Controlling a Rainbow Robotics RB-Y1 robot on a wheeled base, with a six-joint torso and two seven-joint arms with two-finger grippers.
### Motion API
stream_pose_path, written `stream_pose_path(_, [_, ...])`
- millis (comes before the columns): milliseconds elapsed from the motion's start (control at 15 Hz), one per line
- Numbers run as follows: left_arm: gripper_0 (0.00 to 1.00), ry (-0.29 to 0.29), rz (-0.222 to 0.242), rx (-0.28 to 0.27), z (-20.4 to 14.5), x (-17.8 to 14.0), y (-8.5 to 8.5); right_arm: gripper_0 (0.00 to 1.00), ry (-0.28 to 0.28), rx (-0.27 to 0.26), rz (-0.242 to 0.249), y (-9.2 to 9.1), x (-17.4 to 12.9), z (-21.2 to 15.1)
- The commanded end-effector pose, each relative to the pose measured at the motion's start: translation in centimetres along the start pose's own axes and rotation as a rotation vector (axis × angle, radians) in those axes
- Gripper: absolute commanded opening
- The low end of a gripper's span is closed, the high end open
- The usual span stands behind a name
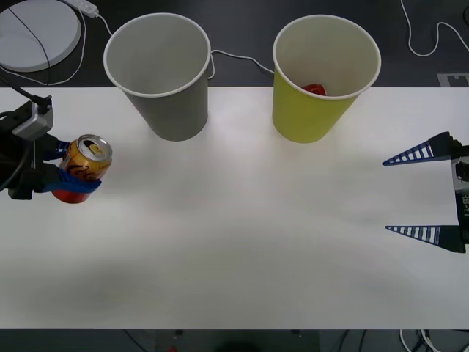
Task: Put the can into the green bin and the plastic bottle into the gray bin
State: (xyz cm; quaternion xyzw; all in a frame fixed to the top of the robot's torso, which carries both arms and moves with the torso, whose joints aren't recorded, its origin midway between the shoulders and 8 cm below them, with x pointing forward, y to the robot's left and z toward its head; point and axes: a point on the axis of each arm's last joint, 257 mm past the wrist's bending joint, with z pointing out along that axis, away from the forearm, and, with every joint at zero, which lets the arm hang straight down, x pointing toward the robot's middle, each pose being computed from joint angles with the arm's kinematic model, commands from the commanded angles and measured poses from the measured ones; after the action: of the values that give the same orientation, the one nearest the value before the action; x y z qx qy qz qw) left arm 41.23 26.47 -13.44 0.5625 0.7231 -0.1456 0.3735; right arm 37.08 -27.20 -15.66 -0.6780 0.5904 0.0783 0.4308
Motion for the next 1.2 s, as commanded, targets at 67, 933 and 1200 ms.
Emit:
stream_pose_path(67, [0.0,0.046,-0.008,-0.013,-1.9,-1.2,0.0,1.0,0.0,0.0,0.0,0.0,0.0,0.0])
stream_pose_path(933, [0.0,0.214,-0.015,-0.011,-3.6,-16.6,-0.5,1.0,0.0,0.0,0.0,0.0,0.0,0.0])
stream_pose_path(1200, [0.0,0.263,-0.013,-0.01,-1.7,-21.3,0.8,1.0,0.0,0.0,0.0,0.0,0.0,0.0])
